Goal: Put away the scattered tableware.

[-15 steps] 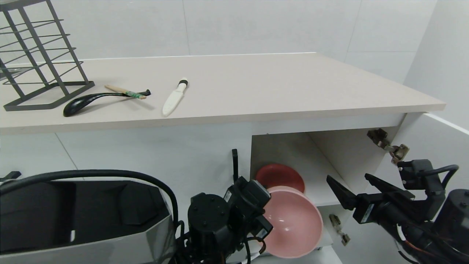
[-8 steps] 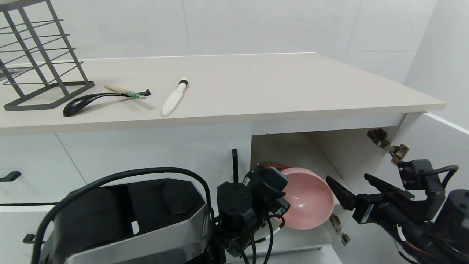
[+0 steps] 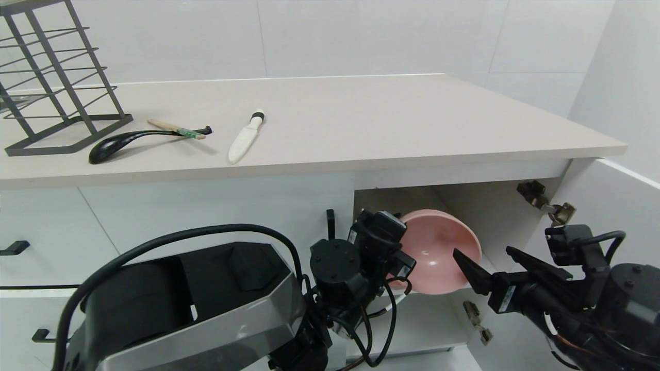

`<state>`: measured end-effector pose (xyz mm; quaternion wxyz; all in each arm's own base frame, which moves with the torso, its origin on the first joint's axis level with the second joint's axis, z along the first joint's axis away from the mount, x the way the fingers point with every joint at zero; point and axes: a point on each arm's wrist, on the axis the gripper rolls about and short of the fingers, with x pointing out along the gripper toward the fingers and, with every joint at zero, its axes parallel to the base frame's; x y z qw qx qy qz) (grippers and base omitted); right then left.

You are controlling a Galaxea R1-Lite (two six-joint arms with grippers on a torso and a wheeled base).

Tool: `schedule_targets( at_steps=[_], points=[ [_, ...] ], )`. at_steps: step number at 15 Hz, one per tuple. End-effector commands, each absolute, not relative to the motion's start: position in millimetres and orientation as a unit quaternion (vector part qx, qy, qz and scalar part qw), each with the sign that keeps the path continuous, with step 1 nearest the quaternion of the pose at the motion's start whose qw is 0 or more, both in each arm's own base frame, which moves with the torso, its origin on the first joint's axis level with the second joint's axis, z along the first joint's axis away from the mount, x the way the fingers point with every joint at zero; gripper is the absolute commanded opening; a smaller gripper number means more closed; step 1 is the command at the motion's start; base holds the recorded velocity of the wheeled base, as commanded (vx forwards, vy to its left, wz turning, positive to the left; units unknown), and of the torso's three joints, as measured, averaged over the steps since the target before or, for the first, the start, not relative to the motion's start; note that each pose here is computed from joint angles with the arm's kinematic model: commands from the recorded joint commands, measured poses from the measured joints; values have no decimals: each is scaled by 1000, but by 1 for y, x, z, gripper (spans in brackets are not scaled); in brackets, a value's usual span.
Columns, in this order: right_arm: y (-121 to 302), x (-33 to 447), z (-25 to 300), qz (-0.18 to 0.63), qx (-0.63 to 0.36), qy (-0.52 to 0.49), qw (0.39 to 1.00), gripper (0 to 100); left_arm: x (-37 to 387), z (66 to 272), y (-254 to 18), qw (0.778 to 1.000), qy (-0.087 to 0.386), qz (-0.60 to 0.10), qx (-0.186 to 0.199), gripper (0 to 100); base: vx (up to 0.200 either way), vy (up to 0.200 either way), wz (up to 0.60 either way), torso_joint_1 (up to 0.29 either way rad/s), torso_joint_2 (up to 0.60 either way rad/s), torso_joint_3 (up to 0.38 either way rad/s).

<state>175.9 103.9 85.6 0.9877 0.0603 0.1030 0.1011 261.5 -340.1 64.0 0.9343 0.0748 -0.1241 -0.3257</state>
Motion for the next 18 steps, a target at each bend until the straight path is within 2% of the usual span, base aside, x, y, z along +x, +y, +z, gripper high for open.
schedule_targets(
  at_steps=[1,4,12,13,18],
  points=[
    [104,177,84,100,60,105,988,100,259,80,-338,934,-137,-325,56,0,0,0,0,0,0,0],
    [103,183,88,92,67,94,989,100,257,84,-336,935,-126,-331,19,0,0,0,0,0,0,0],
    [105,183,88,96,69,93,989,100,252,81,-337,933,-116,-341,14,0,0,0,0,0,0,0],
    [105,182,88,96,69,93,989,0,252,81,-337,933,-116,-341,14,0,0,0,0,0,0,0],
    [109,180,88,106,67,94,988,0,247,81,-341,930,-116,-348,13,0,0,0,0,0,0,0]
  ],
)
